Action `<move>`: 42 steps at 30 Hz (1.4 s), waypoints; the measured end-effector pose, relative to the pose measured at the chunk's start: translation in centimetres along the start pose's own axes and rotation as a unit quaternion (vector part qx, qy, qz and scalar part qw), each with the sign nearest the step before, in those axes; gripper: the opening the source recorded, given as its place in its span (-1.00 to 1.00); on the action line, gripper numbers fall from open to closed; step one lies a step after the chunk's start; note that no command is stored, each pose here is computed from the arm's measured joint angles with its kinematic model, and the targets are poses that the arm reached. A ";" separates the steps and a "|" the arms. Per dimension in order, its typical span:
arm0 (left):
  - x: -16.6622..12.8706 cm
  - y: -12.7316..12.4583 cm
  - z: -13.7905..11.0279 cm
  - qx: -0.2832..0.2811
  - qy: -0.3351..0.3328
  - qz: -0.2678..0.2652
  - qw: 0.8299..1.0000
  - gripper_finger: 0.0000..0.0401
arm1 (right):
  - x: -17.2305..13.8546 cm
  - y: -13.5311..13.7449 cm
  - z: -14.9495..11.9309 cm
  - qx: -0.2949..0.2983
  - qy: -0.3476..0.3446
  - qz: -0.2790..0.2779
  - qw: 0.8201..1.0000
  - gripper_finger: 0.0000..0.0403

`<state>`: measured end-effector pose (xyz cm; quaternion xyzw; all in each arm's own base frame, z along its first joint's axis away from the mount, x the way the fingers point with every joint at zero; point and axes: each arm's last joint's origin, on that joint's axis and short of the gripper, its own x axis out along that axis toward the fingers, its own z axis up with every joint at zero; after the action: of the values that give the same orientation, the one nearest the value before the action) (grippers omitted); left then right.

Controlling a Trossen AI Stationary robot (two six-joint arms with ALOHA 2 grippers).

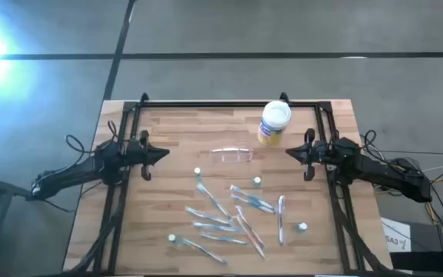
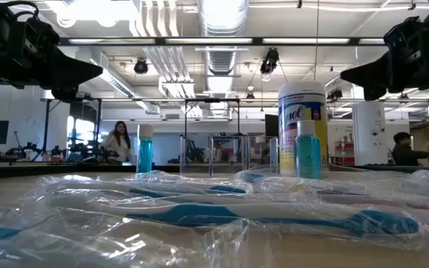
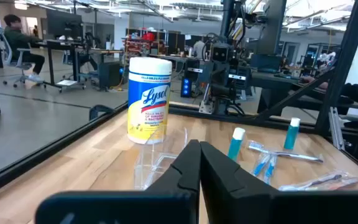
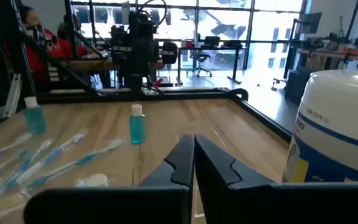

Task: Pick & Place toothbrushing station

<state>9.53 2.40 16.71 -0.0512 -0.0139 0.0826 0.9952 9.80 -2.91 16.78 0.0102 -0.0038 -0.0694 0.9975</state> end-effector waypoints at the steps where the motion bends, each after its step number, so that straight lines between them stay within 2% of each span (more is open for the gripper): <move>1: 0.0 0.0 0.0 0.000 0.000 0.000 1.000 -0.96 | 0.0 0.0 0.0 0.011 0.000 0.000 1.000 -0.96; 4: 0.0 0.0 0.0 -0.001 0.000 0.001 1.000 -0.96 | 0.0 0.0 0.1 0.030 -0.003 0.001 1.000 -0.96; 12: 0.0 0.0 0.0 -0.002 0.000 0.002 1.000 -0.96 | 0.0 0.0 0.2 0.026 -0.012 0.001 1.000 -0.96; 17: 0.0 0.1 0.0 -0.004 0.000 0.021 1.000 -0.96 | 0.0 0.0 0.2 0.021 -0.011 0.001 1.000 -0.96; 25: 0.0 0.1 0.0 -0.027 0.000 0.021 0.999 -0.96 | 0.0 -0.1 0.2 -0.002 -0.012 -0.013 1.000 -0.96; 38: 0.0 0.1 -0.1 -0.031 0.002 0.020 0.999 -0.96 | 0.0 -0.1 0.5 -0.007 -0.026 -0.013 1.000 -0.96; 42: 0.0 0.0 0.0 -0.017 0.002 0.001 1.000 -0.96 | 0.0 -0.1 0.5 -0.009 -0.026 -0.013 1.000 -0.96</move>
<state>9.53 2.40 16.66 -0.0685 -0.0128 0.0836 0.9941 9.78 -2.99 17.28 -0.0001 -0.0287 -0.0830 0.9961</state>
